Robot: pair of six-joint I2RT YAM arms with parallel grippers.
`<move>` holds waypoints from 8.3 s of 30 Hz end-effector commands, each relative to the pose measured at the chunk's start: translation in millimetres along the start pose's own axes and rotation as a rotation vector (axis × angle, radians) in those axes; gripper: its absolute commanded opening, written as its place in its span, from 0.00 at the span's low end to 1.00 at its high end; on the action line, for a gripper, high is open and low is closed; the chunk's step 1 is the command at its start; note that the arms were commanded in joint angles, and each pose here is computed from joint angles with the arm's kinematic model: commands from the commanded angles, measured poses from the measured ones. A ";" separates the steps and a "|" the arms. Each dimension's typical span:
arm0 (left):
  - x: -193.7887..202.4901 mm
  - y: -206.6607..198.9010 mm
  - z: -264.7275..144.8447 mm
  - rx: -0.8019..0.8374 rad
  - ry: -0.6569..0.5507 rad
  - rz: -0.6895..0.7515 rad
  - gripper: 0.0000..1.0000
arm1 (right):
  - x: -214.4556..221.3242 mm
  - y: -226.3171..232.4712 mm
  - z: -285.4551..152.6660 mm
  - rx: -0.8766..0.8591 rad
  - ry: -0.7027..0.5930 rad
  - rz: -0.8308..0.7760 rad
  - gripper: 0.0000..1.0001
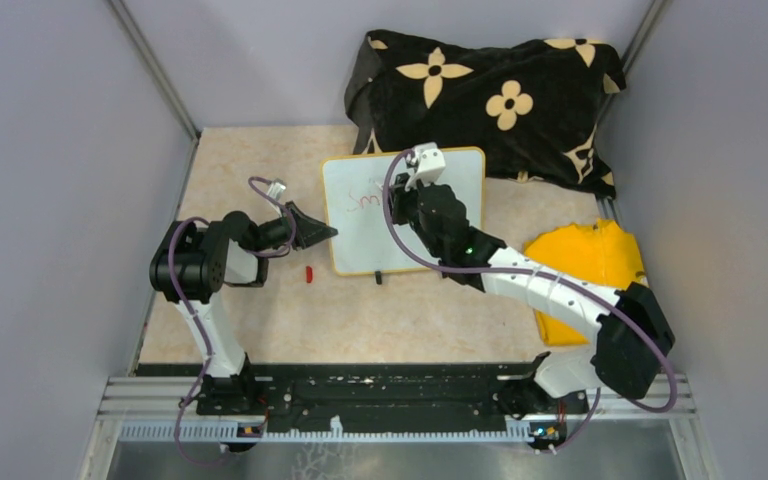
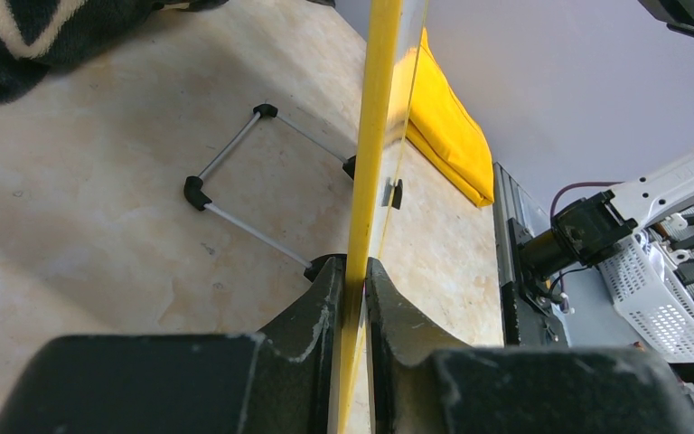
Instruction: Write a sentence on the whiteboard
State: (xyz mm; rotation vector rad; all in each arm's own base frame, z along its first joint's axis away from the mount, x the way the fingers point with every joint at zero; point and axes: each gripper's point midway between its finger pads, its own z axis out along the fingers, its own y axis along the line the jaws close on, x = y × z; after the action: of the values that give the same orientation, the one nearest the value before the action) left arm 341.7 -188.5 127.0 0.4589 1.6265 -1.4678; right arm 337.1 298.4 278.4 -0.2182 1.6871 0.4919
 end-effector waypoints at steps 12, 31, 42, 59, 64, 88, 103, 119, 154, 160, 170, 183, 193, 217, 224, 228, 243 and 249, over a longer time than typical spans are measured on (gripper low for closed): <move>-7.1 -5.4 3.3 0.039 -0.010 0.106 0.15 | -30.4 -6.3 13.8 0.034 -0.088 0.032 0.00; -9.6 -6.4 4.2 0.040 -0.016 0.107 0.12 | -12.6 -16.3 23.7 0.073 -0.042 0.038 0.00; -9.7 -6.2 4.3 0.039 -0.017 0.106 0.10 | -7.6 -25.5 19.6 0.111 -0.035 0.035 0.00; -7.5 -2.6 4.1 0.028 -0.014 0.092 0.10 | -50.8 15.0 -15.4 -0.110 -0.102 0.099 0.00; -7.3 -1.3 4.3 0.024 -0.013 0.087 0.11 | -52.1 -1.7 -38.2 -0.064 -0.114 0.104 0.00; -7.7 -0.7 4.8 0.024 -0.012 0.079 0.11 | 16.5 -88.7 -67.4 0.240 -0.071 0.137 0.00; -6.3 0.8 5.1 0.022 -0.006 0.069 0.10 | 7.9 -93.5 -48.9 0.268 -0.101 0.155 0.00; -5.9 1.9 5.2 0.022 -0.003 0.066 0.10 | 13.8 -98.8 -35.8 0.291 -0.089 0.161 0.00; -7.5 3.1 5.7 0.017 -0.004 0.056 0.09 | -4.1 -46.4 -81.2 0.056 -0.106 0.163 0.00; -6.5 4.1 5.6 0.015 -0.003 0.052 0.09 | 43.3 -17.5 -82.1 0.023 -0.022 0.070 0.00; -5.6 5.0 5.6 0.012 -0.002 0.047 0.08 | 75.9 20.8 -53.3 -0.019 0.011 -0.047 0.00; -2.4 8.7 5.7 0.004 0.009 0.034 0.08 | 76.6 48.6 -27.6 -0.059 -0.014 -0.088 0.00; -2.0 9.2 6.0 0.004 0.012 0.032 0.07 | 87.9 54.6 -21.3 -0.060 0.023 -0.109 0.00; -0.1 8.9 8.3 0.007 0.023 0.023 0.06 | 107.1 49.9 -5.9 0.018 0.091 -0.158 0.00; -0.7 7.7 8.9 0.011 0.026 0.025 0.05 | 110.0 55.4 -2.7 0.002 0.110 -0.162 0.00; -1.1 7.7 9.4 0.010 0.025 0.025 0.05 | 118.3 57.2 -3.0 -0.011 0.138 -0.171 0.00; 1.4 8.5 10.1 0.009 0.034 0.016 0.05 | 137.2 29.9 -17.2 0.065 0.199 -0.200 0.00; 1.4 8.6 10.2 0.008 0.035 0.015 0.05 | 138.1 17.7 -23.4 0.093 0.203 -0.190 0.00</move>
State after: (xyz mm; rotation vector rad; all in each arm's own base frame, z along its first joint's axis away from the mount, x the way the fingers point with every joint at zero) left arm 348.6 -191.3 125.0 0.4925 1.6356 -1.4630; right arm 279.6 342.6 144.5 -0.4299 1.8627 0.3151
